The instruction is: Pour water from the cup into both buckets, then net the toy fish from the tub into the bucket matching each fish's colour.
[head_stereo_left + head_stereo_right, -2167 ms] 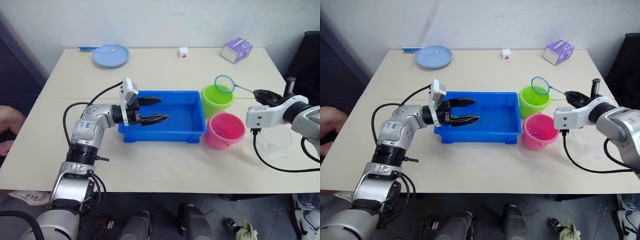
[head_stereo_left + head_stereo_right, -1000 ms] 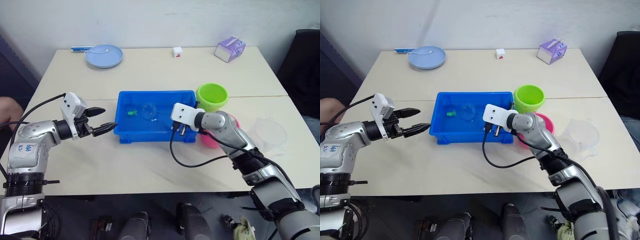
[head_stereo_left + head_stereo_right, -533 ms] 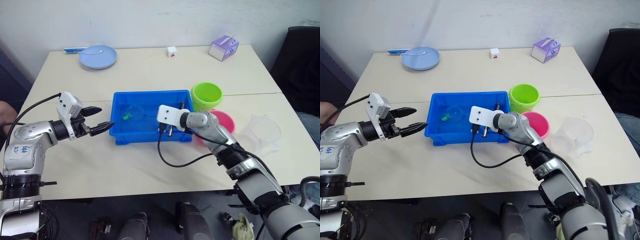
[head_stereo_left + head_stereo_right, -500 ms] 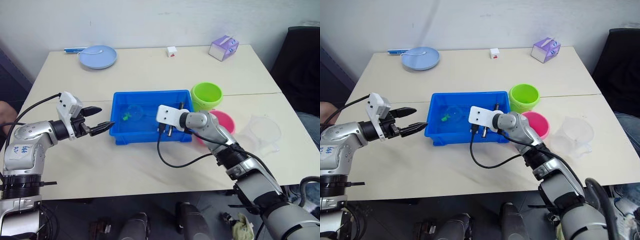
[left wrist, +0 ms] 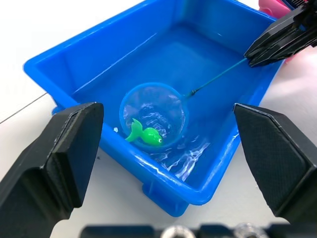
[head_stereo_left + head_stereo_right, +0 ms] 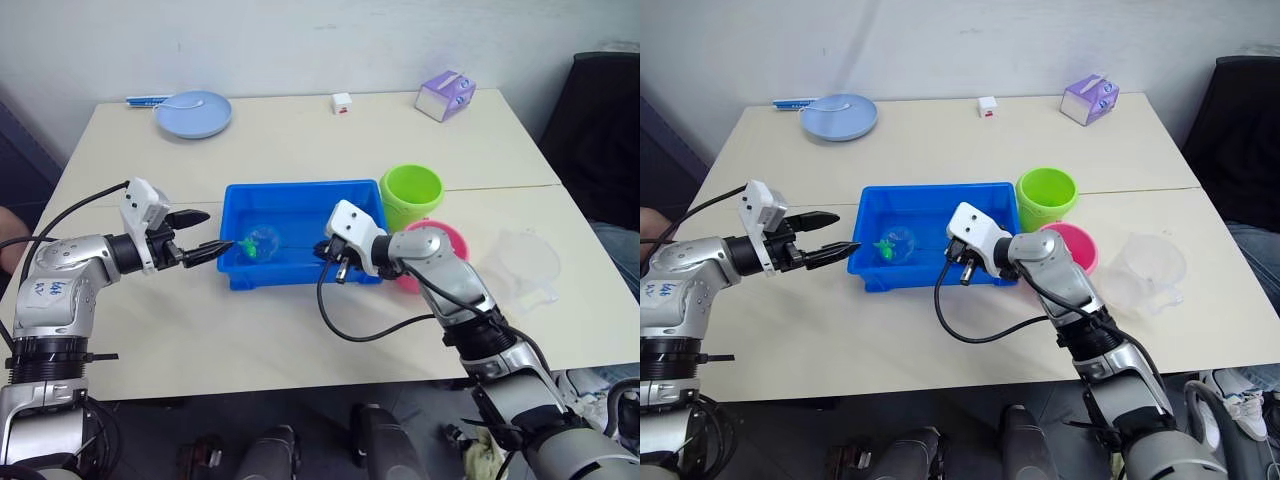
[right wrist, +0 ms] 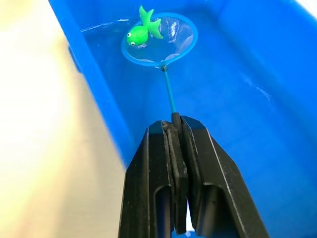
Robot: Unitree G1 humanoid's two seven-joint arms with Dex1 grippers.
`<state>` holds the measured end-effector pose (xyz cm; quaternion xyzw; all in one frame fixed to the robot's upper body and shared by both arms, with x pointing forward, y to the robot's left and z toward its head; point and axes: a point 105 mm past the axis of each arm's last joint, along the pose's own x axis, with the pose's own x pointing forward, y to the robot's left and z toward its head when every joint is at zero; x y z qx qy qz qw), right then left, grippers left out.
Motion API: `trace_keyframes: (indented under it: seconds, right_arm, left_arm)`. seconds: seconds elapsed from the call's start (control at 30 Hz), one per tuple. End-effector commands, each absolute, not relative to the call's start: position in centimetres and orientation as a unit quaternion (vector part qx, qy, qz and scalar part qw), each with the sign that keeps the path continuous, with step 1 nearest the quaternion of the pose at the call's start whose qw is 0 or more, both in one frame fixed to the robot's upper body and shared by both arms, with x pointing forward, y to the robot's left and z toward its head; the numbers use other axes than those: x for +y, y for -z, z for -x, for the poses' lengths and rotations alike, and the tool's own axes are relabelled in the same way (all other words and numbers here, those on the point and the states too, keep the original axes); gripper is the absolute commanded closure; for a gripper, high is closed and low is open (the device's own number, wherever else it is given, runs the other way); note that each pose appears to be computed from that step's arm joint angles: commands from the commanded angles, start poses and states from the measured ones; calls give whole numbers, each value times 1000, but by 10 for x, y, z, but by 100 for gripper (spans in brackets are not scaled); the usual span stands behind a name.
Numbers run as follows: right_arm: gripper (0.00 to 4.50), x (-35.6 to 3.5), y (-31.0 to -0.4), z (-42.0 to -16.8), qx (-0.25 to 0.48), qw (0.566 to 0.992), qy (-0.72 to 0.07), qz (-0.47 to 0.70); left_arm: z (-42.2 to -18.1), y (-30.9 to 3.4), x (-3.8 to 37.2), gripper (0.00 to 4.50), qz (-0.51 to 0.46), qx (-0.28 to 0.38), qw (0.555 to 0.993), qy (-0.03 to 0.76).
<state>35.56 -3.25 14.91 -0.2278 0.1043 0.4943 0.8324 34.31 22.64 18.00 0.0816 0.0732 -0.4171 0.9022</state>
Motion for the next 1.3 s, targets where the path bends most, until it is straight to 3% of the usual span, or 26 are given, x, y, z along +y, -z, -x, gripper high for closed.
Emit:
trace_keyframes:
  seconds: [0.03,0.6,0.73,0.93,1.03,1.13,1.17,1.23,1.3]
  right_arm:
    - [374,-44,-168,-349,85,840,-489,218]
    - [374,-163,-227,-301,61,933,-304,184]
    - [374,-198,-241,-298,52,948,-220,226]
    - [374,-237,-250,-309,36,923,-120,363]
    - [374,-248,-250,-321,27,871,-98,480]
    - [374,-253,-253,-334,2,783,-89,616]
    - [374,-253,-252,-336,-5,748,-92,657]
    - [374,-254,-253,-340,-26,622,-92,777]
    - [374,-252,-255,-341,-55,548,-99,829]
  left_arm:
    - [-340,-193,221,0,-94,61,889,443]
    - [-356,-205,124,0,-74,13,804,590]
    - [-359,-206,100,0,-68,-2,783,618]
    - [-360,-206,84,0,-60,-11,769,636]
    - [-360,-205,82,0,-59,-14,767,638]
    - [-360,-207,83,0,-56,-19,770,635]
    - [-360,-207,83,0,-56,-20,771,634]
    - [-361,-207,86,0,-56,-22,776,628]
    - [-361,-207,89,0,-55,-23,780,623]
